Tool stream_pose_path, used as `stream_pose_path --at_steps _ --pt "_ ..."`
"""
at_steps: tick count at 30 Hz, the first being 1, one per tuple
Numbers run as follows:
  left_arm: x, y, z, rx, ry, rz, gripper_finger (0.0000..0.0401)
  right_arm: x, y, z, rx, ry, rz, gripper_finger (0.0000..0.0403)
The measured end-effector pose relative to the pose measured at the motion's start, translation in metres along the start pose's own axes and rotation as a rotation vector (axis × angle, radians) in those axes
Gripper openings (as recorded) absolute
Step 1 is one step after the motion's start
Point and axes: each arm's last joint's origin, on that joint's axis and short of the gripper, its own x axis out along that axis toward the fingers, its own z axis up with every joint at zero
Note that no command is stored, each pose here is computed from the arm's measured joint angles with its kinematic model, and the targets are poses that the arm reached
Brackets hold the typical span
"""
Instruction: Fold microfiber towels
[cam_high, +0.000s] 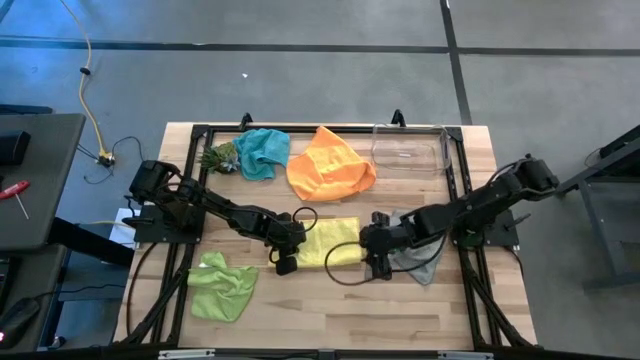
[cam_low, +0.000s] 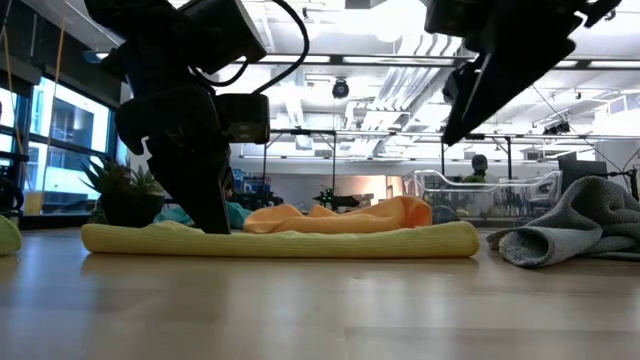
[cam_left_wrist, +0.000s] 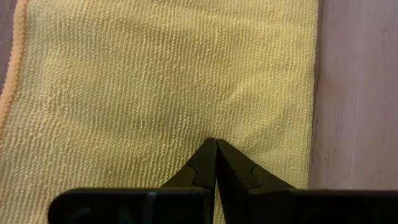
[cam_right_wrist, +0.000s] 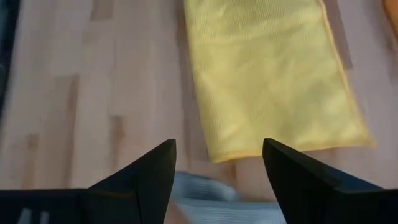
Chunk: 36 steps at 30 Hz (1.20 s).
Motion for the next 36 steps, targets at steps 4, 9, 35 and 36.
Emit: stream_pose_path --at_steps 4,9,35,36 --pt "0.000 0.000 0.000 0.000 0.000 0.000 0.0000 0.011 0.003 0.003 -0.046 0.030 0.011 0.0234" --pt "0.000 0.000 0.000 0.000 0.001 -0.002 0.0000 0.026 0.003 -0.003 -0.054 0.092 -0.002 0.0234" --pt "0.000 0.000 0.000 0.007 0.000 -0.001 0.0000 0.047 -0.005 -0.031 -0.099 0.323 -0.016 0.0015" --pt "0.000 0.000 0.000 0.007 0.000 0.000 0.0000 0.050 -0.006 -0.031 -0.090 0.300 -0.010 0.0011"
